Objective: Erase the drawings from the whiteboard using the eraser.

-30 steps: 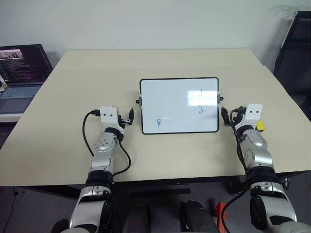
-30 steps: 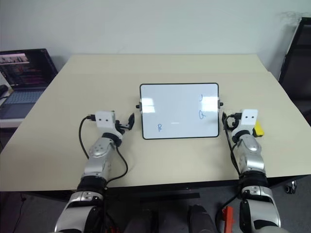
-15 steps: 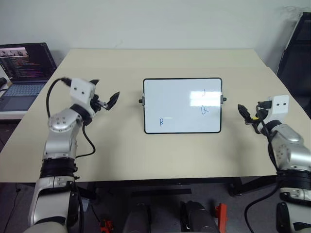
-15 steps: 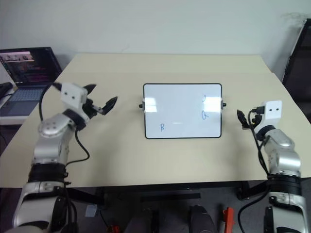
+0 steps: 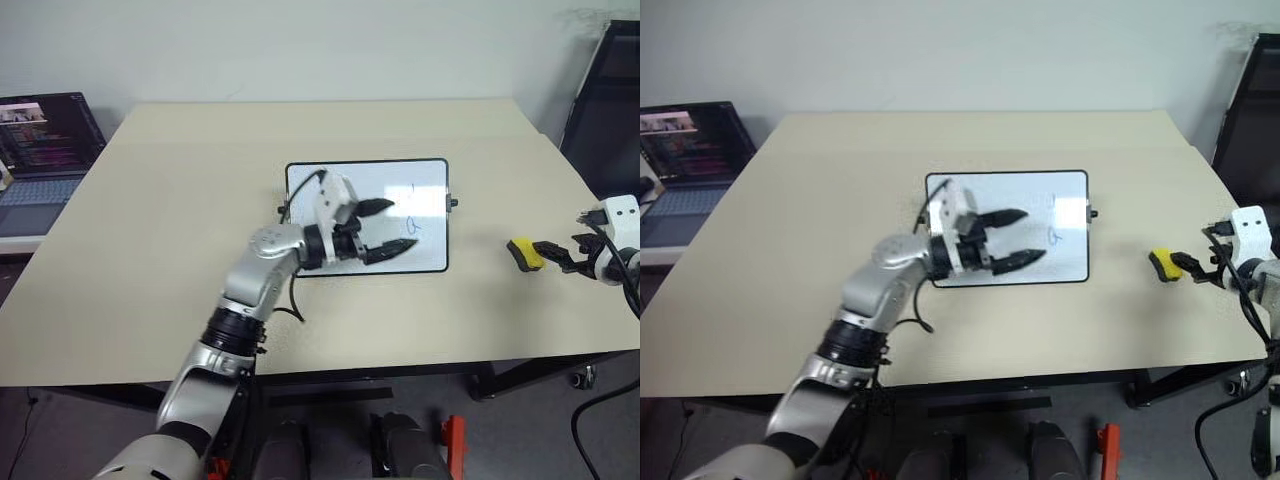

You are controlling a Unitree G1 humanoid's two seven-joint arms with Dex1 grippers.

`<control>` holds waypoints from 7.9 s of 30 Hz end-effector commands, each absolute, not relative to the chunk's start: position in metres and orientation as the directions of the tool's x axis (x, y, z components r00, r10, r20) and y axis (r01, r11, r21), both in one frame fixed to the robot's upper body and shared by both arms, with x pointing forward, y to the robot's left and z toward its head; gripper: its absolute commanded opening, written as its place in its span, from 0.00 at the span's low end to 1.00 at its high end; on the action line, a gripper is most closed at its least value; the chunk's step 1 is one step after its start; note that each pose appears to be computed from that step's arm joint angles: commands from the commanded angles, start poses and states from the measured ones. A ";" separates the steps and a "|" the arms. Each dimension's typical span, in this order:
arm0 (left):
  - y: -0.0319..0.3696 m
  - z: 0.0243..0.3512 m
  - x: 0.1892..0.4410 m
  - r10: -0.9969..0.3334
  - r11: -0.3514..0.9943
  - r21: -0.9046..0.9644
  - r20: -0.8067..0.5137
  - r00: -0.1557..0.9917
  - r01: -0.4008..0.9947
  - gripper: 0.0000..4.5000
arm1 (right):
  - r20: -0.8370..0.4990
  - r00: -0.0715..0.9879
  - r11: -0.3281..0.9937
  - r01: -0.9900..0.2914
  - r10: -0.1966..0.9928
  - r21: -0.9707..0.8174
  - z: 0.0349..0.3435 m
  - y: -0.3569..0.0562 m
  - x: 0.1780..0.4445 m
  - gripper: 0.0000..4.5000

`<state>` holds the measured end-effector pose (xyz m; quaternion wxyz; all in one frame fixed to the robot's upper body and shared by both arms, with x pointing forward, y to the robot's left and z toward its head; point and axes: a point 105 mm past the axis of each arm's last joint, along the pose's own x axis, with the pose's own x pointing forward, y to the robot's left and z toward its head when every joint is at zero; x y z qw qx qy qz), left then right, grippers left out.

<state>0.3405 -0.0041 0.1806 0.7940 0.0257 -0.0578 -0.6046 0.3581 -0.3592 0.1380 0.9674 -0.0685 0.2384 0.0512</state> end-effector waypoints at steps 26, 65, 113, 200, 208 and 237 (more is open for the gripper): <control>-0.042 0.149 0.322 -0.969 0.245 0.142 -0.001 0.248 0.959 1.00 | -0.504 0.855 0.984 -0.172 0.121 -0.054 0.126 -0.348 0.386 0.96; -0.034 0.139 0.324 -0.960 0.271 0.136 -0.038 0.279 0.953 1.00 | -0.364 0.928 0.995 -0.058 0.083 0.081 0.109 -0.342 0.379 0.96; -0.033 0.133 0.321 -0.959 0.269 0.134 -0.055 0.279 0.954 1.00 | -0.481 0.872 0.995 -0.065 0.090 0.069 0.121 -0.345 0.378 0.85; 0.188 0.111 0.302 -0.735 0.542 0.412 -0.190 0.650 0.733 1.00 | -0.207 0.533 0.372 -0.773 0.820 -0.514 0.147 -0.017 0.385 0.25; 0.188 0.118 0.308 -0.730 0.555 0.417 -0.169 0.662 0.719 1.00 | -0.279 0.571 0.348 -0.747 0.772 -0.567 0.134 -0.016 0.402 0.25; 0.177 0.123 0.320 -0.738 0.573 0.401 -0.126 0.662 0.715 1.00 | -0.472 0.587 0.191 -0.737 0.658 -0.649 0.117 -0.052 0.398 0.25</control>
